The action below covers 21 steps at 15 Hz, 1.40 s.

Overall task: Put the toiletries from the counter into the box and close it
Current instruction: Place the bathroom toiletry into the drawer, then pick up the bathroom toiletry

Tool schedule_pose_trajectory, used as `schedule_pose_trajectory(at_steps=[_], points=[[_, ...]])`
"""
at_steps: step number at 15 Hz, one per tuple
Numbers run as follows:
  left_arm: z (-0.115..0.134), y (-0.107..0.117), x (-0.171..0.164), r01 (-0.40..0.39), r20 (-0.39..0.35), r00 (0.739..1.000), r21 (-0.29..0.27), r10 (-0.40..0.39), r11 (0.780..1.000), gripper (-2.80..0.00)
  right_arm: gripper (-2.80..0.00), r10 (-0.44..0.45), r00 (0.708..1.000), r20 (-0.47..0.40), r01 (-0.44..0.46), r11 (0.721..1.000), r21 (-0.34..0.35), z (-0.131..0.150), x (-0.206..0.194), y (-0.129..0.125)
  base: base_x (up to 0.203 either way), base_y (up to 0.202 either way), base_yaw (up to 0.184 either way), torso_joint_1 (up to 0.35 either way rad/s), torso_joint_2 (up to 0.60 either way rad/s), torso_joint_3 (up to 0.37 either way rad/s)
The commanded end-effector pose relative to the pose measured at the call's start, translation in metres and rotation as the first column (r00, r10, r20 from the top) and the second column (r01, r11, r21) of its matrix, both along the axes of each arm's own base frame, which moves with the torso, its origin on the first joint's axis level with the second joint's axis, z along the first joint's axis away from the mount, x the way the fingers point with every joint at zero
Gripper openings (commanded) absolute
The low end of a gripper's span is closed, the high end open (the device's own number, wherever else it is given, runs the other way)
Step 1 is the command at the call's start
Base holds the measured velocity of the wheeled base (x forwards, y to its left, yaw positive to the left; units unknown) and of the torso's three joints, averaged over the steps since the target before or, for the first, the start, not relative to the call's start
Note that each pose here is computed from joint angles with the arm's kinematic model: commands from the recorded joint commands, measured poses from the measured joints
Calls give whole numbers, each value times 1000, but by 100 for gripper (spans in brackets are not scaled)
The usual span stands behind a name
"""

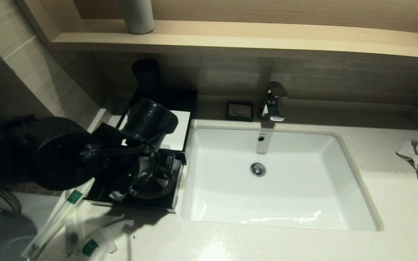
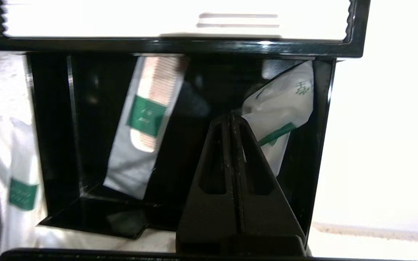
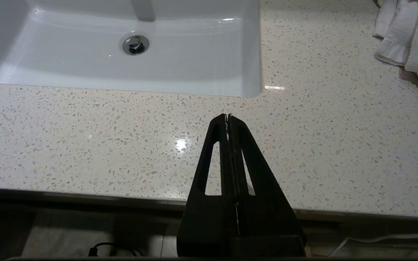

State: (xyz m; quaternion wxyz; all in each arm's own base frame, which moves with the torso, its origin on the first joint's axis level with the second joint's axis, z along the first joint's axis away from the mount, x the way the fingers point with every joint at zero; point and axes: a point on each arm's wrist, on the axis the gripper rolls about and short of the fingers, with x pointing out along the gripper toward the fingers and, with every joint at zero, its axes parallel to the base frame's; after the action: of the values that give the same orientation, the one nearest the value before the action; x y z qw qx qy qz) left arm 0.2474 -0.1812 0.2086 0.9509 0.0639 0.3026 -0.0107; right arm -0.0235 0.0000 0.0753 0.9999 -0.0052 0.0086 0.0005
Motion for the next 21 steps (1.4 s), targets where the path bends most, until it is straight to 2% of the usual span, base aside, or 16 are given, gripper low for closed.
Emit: schedule_pose_trajectory(at_steps=[1,8,14,15,18,21], points=[[20,16,-18,-6,40,999,-31,8,999,-280,-280,1,1000,0,-1,1000,0,0,0,0,0,0,0,0,0,0],[26,75,-82,-38,75,996,-54,43,998,-280,-280,1,1000,0,-1,1000,0,0,0,0,0,0,0,0,0,0],[-11,111,-129,-46,12,999,-22,46,999,-280,-280,-1,1000,0,1,1000,0,0,0,0,0,0,0,0,0,0],[-18,116,-136,-44,-2,999,-14,44,999,0,-280,1,1000,0,-1,1000,0,0,0,0,0,0,0,0,0,0],[-36,129,-155,-30,-23,999,-8,30,1000,0,-280,1,1000,0,-1,1000,0,0,0,0,0,0,0,0,0,0],[-55,138,-171,27,-76,997,-62,-31,998,0,-280,1,1000,-1,-1,1000,0,0,0,0,0,0,0,0,0,0]])
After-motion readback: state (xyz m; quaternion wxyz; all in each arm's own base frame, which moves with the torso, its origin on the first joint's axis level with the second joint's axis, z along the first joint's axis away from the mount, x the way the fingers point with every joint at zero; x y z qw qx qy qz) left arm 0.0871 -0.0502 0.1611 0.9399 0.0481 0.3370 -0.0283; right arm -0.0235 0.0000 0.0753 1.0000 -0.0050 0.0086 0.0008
